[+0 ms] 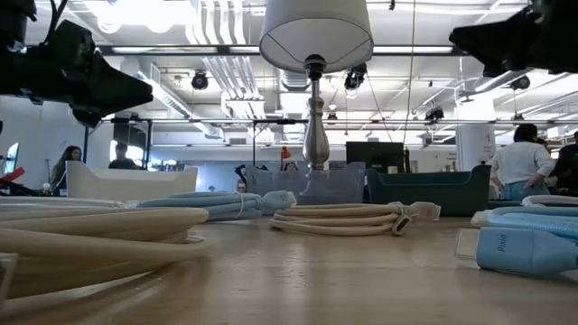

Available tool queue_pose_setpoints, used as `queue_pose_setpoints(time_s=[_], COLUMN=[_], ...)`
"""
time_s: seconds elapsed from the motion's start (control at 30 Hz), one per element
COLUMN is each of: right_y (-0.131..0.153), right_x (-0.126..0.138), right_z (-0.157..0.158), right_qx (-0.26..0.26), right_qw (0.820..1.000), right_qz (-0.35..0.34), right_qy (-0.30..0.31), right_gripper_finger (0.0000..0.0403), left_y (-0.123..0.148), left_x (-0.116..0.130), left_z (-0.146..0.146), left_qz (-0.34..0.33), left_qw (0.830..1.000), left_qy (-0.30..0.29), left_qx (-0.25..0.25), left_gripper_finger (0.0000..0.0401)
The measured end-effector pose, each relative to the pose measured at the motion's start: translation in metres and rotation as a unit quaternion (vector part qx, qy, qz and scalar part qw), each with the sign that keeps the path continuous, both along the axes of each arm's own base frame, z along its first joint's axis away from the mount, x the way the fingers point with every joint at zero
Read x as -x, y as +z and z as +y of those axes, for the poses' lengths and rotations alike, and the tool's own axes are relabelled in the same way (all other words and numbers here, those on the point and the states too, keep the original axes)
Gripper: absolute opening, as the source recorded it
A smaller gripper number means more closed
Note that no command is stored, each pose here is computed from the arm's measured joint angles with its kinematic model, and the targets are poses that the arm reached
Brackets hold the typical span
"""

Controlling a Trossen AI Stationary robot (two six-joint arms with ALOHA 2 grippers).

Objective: Sort HDMI cables
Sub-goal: Put the left white HDMI cable into the white bin

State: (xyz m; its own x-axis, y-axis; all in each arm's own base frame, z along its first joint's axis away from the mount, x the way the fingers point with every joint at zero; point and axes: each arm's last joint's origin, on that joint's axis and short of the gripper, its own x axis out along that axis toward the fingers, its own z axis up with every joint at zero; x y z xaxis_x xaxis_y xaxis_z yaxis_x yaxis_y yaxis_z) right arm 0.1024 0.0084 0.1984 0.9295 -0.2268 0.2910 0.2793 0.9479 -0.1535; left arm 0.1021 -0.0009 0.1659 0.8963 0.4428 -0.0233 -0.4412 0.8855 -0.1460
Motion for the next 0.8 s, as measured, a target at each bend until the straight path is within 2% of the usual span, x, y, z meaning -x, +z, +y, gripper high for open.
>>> queue_pose_setpoints(time_s=[0.2, 0.4, 0.67, 0.8], right_y=[0.002, 0.001, -0.008, -0.012], right_x=[0.002, 0.0, -0.009, -0.014], right_z=[-0.003, -0.005, -0.007, -0.01], right_qx=[-0.031, -0.039, -0.095, -0.129], right_qw=[0.998, 0.997, 0.993, 0.987], right_qz=[-0.013, -0.007, 0.019, 0.024], right_qy=[-0.049, -0.069, -0.069, -0.093], right_gripper_finger=[0.0084, 0.0119, 0.0175, 0.0189], left_y=[-0.001, -0.002, -0.004, 0.008], left_x=[0.0, 0.0, -0.004, -0.007], left_z=[0.001, 0.001, -0.002, -0.004], left_qz=[-0.005, 0.009, 0.02, 0.018], left_qw=[1.0, 1.0, 0.999, 0.998], left_qy=[0.018, 0.023, -0.028, -0.048], left_qx=[0.019, 0.003, 0.016, 0.033], left_gripper_finger=[0.0142, 0.0142, 0.0142, 0.0142])
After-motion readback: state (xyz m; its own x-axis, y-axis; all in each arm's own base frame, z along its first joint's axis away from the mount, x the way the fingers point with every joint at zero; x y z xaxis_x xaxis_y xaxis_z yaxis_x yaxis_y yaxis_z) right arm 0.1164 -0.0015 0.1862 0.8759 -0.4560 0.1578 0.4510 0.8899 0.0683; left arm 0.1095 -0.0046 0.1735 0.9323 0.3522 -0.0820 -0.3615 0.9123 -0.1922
